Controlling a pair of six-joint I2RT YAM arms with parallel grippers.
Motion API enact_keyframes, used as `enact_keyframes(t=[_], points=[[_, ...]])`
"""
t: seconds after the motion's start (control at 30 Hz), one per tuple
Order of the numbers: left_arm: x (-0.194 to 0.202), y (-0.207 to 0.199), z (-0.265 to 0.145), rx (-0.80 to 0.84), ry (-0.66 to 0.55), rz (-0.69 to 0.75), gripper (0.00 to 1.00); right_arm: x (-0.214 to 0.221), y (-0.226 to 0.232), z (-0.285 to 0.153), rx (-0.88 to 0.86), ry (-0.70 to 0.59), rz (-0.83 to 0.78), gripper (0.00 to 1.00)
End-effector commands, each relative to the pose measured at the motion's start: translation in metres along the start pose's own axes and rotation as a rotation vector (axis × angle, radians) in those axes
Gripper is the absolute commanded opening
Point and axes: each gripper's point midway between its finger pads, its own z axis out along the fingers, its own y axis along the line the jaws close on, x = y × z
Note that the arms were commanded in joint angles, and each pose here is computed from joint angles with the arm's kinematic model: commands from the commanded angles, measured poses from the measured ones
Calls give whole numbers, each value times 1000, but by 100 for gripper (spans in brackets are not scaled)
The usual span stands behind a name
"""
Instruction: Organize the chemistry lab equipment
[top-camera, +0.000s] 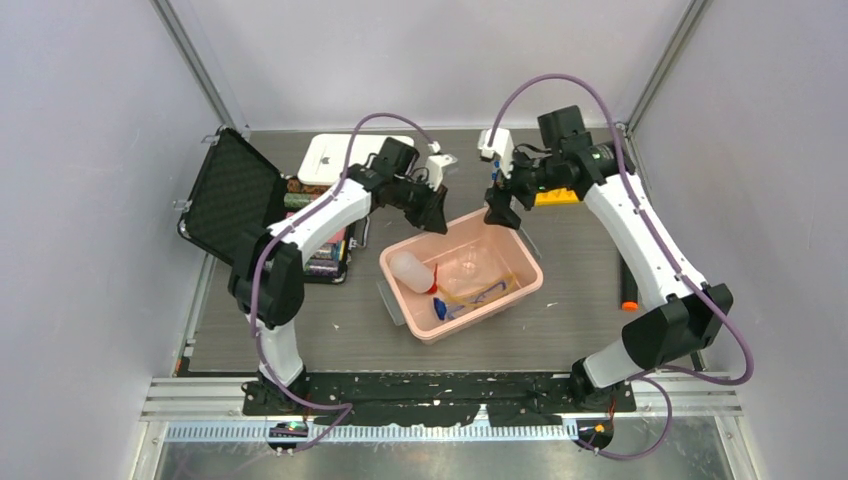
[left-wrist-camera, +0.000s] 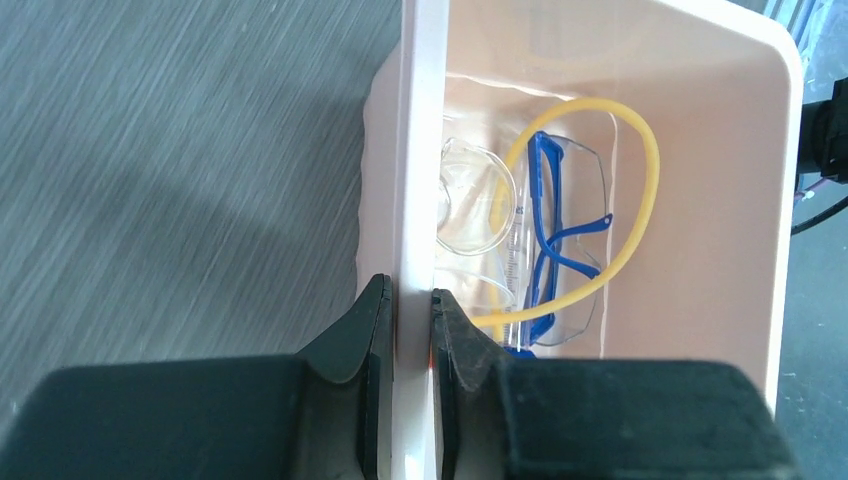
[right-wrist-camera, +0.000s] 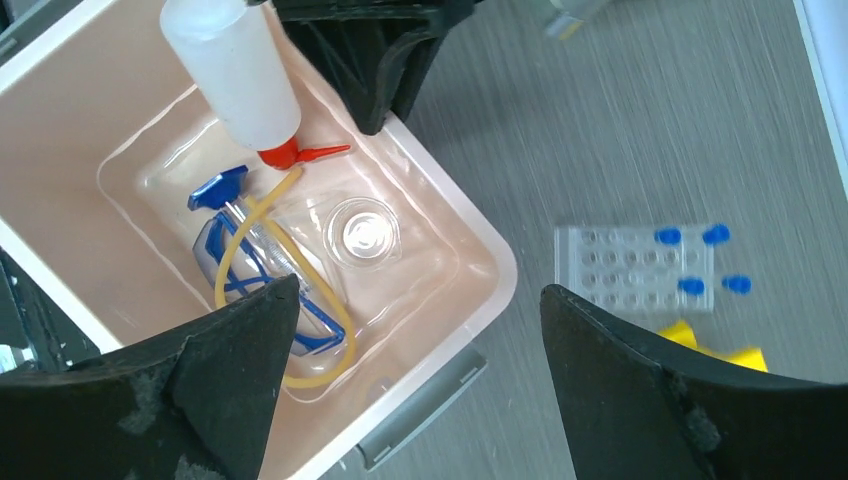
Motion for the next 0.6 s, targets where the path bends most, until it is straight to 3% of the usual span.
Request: enact_keyframes(t=[0.0, 0.1, 0.2, 0.27, 0.4, 0.5, 0.57], points=[[-37, -18, 23, 57, -63, 107, 10, 23, -12, -23, 65, 20, 170, 94], [-52, -19, 34, 58, -83, 135, 13, 54, -20, -29, 111, 83, 210, 90], [-68, -16, 27, 25, -93, 165, 38, 71, -28, -38, 162, 127, 197, 89], [-83, -14, 8, -3, -125, 192, 54, 72, -29, -38, 168, 124, 166, 89], [-107, -2, -46, -80, -193, 226, 75, 63, -36, -28, 158, 81, 92, 92], [-99, 28, -81, -198, -181, 273, 87, 53, -45, -15, 163, 69, 10, 93], [-86, 59, -101, -303, -147, 312, 89, 45, -46, -1, 149, 70, -62, 94]])
